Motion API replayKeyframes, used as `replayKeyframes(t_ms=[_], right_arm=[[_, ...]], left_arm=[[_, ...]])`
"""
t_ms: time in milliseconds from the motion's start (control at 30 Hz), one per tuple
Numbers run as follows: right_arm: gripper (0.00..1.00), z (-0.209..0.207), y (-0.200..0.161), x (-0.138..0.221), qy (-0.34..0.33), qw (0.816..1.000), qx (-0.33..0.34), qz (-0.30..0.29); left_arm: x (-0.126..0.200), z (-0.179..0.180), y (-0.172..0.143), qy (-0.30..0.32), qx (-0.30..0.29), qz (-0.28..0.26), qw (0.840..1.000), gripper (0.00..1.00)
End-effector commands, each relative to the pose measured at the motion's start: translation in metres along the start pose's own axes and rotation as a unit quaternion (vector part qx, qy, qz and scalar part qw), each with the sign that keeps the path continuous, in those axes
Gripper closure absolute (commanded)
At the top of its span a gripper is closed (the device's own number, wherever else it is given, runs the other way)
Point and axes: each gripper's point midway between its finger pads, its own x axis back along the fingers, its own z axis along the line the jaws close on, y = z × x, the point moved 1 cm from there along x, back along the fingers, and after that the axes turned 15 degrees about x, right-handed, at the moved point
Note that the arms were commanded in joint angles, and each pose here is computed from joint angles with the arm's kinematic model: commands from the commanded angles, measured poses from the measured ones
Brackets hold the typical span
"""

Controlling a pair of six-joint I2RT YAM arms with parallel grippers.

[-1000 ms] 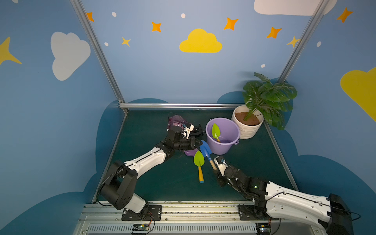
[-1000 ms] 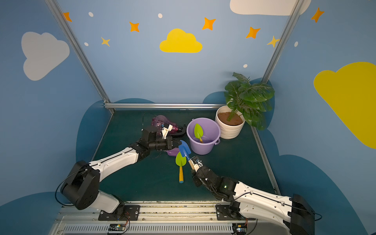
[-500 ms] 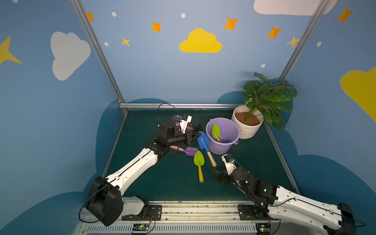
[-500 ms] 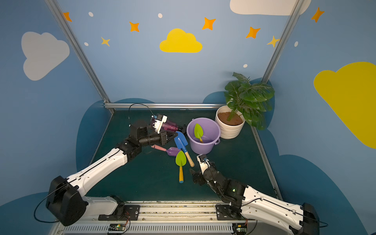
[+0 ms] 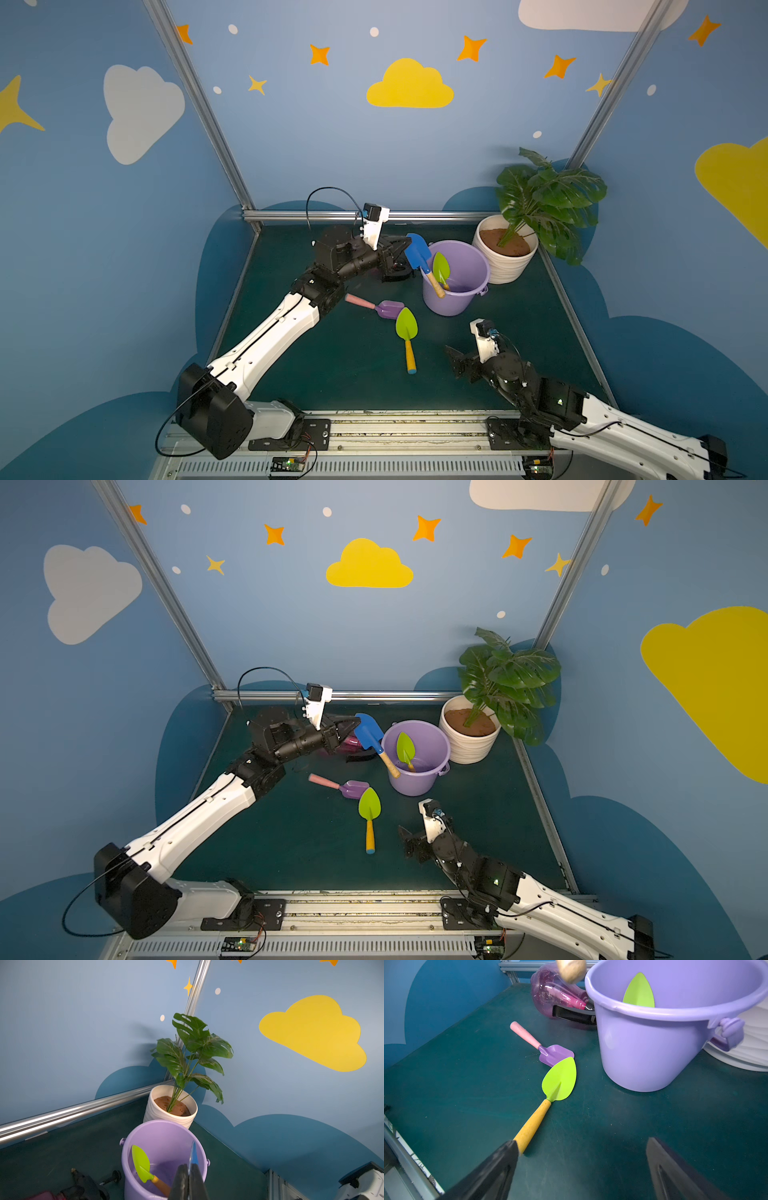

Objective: Organize the gardening tools
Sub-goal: Pick up the gardening tool from the center of the board, then place the gardening tool in the container.

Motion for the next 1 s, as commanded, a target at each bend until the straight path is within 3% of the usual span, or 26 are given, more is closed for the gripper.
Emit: replayKeyframes(t_ms=[0,300,567,967], right_arm=[[0.03,-0.003,-0.009,0.000,-0.007,1.000,-0.006,0.011],[0.03,0.001,-0.012,0.000,0.005,1.000,-0.018,0.013],[0.03,0.001,-0.015,0.004,0.010,0.999,-0.030,0.017],[0.03,-0.003,-0.019,0.008,0.009,0.999,-0.051,0.007]], left_arm=[[-0.009,-0.015,0.028,-0.023,-0.040,-0.044,0.998,0.94],[-0.063,-0.012,0.009,-0.020,-0.103,-0.021,0.994,0.91],[-0.111,0.013,-0.032,-0.016,-0.081,0.028,0.996,0.91],[-0.148,0.052,-0.084,0.001,-0.034,0.081,0.996,0.92]])
